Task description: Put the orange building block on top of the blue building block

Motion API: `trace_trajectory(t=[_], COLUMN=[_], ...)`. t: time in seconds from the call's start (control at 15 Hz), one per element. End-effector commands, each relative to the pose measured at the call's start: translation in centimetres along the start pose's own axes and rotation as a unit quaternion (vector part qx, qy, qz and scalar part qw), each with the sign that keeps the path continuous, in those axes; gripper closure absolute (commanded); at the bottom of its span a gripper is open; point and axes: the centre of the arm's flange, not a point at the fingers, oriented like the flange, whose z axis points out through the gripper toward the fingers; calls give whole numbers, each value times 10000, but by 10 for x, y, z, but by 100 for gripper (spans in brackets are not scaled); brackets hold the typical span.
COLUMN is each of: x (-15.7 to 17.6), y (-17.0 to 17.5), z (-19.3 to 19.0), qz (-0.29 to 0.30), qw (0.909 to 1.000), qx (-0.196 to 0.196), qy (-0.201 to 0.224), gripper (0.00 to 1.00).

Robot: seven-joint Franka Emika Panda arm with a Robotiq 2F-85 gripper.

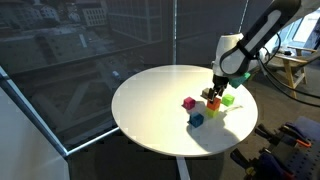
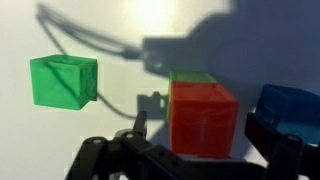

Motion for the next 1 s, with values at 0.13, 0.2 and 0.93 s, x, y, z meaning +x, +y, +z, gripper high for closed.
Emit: trace_trajectory(t=[0.13, 0.2, 0.93], x=[2, 2, 0], y=[5, 5, 5], z=[6, 7, 0], qz=[0, 0, 3], qw=[10000, 10000, 9999], qx=[-36, -33, -85], qy=[35, 29, -145], gripper=[25, 28, 72])
